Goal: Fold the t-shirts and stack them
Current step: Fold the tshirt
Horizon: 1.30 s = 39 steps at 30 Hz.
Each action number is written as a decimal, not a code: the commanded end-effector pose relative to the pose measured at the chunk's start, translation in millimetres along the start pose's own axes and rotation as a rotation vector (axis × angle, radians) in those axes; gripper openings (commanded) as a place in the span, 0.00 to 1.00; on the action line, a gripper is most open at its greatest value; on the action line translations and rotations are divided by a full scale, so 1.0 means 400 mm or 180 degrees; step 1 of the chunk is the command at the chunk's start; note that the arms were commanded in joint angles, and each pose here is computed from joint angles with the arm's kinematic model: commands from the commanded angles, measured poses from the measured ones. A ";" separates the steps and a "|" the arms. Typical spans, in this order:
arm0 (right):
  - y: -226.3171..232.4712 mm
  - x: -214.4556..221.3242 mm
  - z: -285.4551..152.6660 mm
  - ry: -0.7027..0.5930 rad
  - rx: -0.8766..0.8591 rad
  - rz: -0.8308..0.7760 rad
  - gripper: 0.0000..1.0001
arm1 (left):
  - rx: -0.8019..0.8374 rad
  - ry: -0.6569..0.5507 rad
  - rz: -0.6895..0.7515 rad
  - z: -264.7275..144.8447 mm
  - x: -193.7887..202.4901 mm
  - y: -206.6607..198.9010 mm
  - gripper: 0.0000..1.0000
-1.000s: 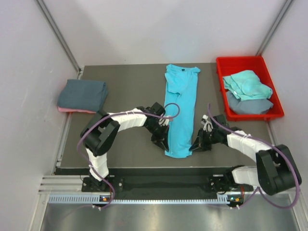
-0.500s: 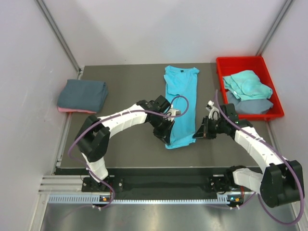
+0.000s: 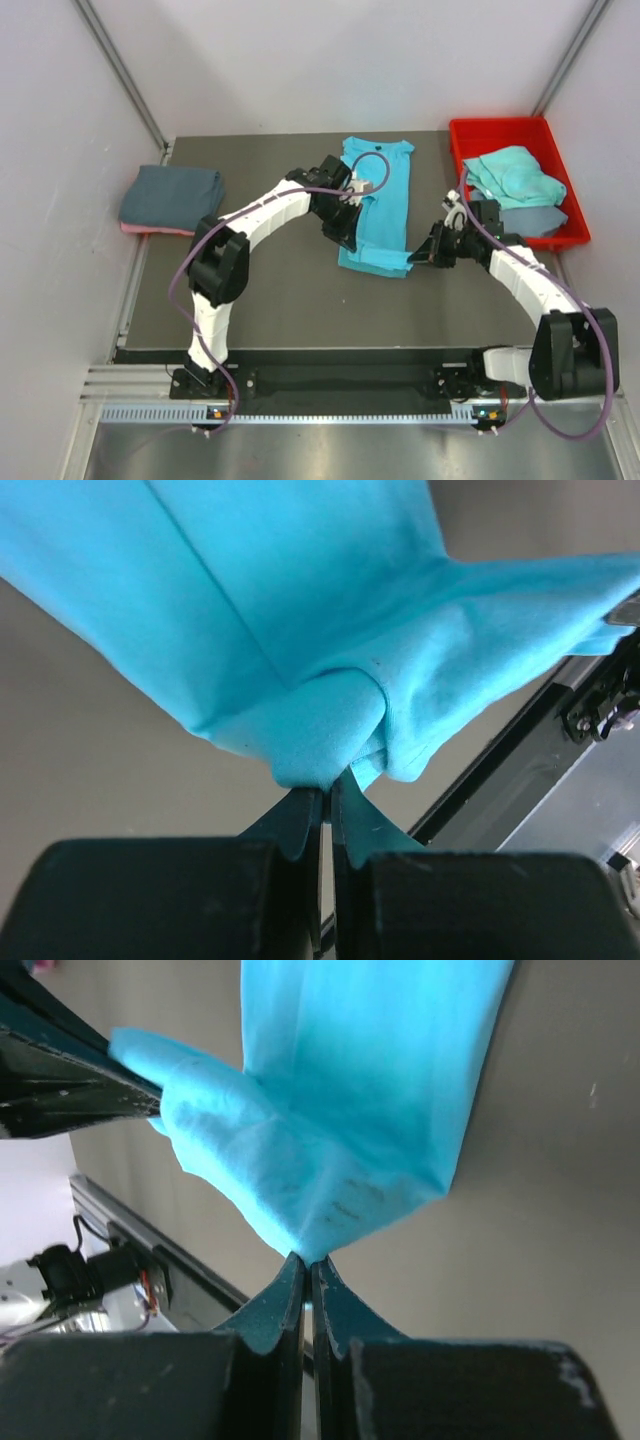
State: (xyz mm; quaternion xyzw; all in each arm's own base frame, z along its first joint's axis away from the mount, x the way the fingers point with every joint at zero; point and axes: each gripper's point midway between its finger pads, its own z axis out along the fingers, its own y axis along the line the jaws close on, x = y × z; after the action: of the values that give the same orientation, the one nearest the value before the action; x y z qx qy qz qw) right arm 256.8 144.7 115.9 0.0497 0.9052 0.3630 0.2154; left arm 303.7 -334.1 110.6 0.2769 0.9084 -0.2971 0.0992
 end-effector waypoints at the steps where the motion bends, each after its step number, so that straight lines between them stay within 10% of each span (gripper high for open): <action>1: 0.030 -0.142 0.014 -0.0407 -0.0116 -0.0199 0.00 | 0.0096 -0.0023 0.0016 -0.022 -0.047 0.024 0.00; 20: 0.016 -0.457 0.142 -0.0649 -0.0077 -0.0691 0.00 | 0.0006 -0.0468 0.0059 -0.022 -0.270 0.208 0.00; 39: -0.037 -0.506 0.200 -0.0712 0.0073 -0.0657 0.00 | -0.0187 -0.1106 0.0141 -0.006 -0.417 0.355 0.00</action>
State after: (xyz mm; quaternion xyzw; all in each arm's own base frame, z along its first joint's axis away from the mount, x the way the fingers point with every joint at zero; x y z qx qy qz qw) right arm 447.1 143.6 105.2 0.0176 0.8941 0.3402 0.2906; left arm 491.2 -317.3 88.5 0.2321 0.8937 -0.3211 0.2104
